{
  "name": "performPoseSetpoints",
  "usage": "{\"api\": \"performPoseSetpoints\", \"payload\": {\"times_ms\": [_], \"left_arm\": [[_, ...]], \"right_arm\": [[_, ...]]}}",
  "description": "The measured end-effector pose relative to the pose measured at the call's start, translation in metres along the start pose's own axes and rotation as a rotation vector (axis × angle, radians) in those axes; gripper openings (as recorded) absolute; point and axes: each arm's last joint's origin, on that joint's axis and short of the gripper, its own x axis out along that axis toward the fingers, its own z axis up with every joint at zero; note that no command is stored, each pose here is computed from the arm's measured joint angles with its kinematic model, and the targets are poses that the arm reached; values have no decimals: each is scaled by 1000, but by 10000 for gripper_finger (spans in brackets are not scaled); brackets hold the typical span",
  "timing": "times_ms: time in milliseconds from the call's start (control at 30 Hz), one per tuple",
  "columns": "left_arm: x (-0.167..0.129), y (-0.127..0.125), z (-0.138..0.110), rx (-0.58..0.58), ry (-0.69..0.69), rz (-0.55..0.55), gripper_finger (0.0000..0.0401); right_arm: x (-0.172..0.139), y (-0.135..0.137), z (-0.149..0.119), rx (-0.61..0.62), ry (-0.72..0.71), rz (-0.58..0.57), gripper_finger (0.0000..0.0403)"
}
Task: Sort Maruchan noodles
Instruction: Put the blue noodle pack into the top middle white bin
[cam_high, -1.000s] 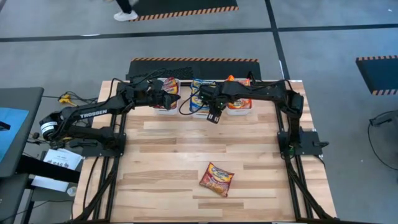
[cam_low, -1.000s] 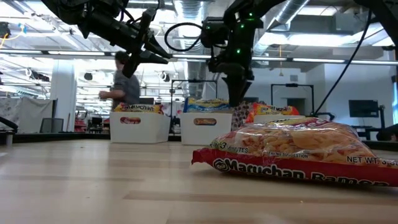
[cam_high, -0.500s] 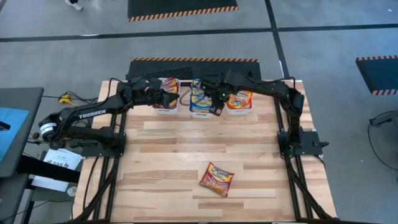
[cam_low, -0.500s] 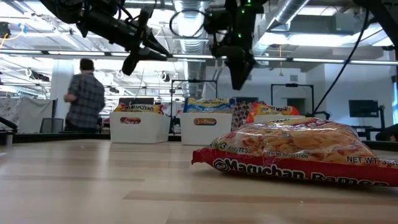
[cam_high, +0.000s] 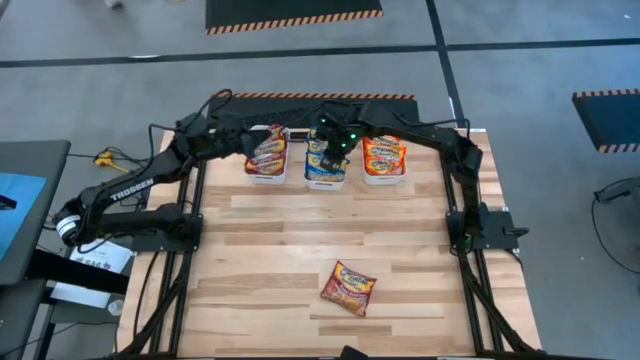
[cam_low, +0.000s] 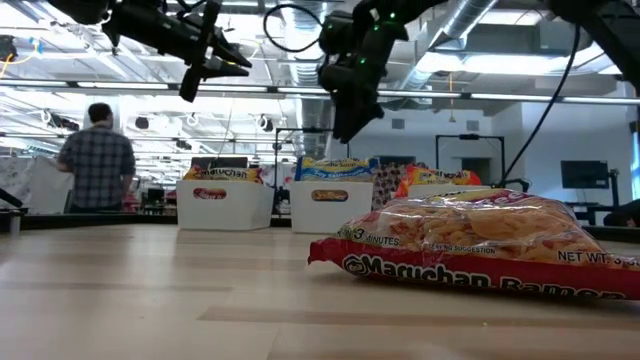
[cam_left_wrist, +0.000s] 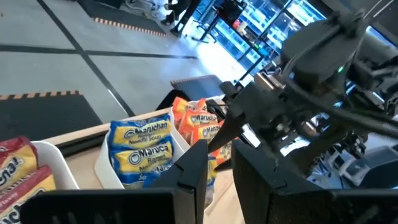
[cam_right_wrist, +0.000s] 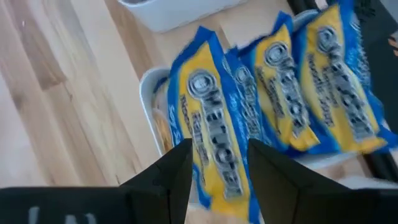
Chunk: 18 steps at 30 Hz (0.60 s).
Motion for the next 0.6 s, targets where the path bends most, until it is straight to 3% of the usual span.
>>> {"api": "performPoseSetpoints", "payload": {"times_ms": [233, 600], "left_arm": [[-4, 2, 1, -5, 5, 25, 59], [-4, 5, -2, -3, 30, 57, 59]], "right_arm": [[34, -4, -1, 6, 66, -5, 175], [42, 12, -4, -36, 102, 20, 175]]}}
